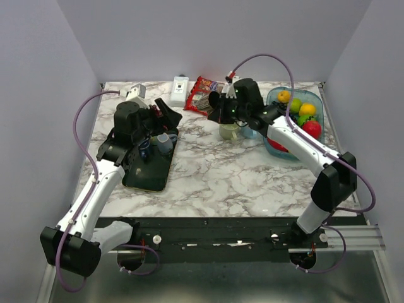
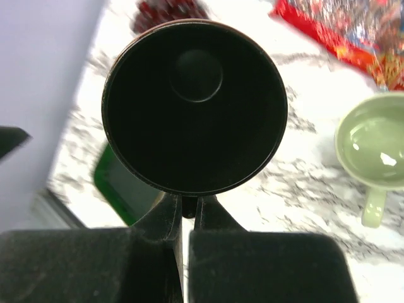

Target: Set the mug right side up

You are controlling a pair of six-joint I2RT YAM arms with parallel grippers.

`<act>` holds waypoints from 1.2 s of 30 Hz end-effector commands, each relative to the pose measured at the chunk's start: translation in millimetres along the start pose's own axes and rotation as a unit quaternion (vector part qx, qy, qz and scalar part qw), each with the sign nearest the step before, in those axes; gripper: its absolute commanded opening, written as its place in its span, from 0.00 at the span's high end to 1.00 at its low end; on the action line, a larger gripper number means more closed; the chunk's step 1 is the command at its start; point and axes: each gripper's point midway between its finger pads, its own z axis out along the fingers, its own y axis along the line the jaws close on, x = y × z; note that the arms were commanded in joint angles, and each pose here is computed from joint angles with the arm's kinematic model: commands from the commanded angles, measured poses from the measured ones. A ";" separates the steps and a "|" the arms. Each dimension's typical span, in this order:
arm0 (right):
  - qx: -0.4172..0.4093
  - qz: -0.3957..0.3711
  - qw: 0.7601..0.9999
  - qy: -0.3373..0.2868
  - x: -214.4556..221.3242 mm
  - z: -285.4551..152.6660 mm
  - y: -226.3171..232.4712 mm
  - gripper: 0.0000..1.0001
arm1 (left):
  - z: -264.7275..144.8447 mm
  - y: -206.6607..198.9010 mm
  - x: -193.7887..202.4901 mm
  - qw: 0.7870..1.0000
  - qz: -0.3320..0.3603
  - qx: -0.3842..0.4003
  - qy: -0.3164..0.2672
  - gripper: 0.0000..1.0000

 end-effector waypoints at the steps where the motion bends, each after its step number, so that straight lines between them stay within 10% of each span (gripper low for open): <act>1: 0.092 -0.054 0.994 0.039 31.6 17.6 -26.4 0.99 | -11.5 55.5 2.5 0.989 0.025 -0.143 0.000 0.02; 15: 0.272 -0.090 0.947 0.142 79.4 77.5 -77.7 0.99 | -20.5 99.0 25.1 0.969 0.017 -0.245 0.040 0.01; 36: 0.310 -0.084 0.924 0.210 122.8 97.5 -105.3 0.95 | -30.5 116.0 42.9 0.959 0.034 -0.271 0.078 0.01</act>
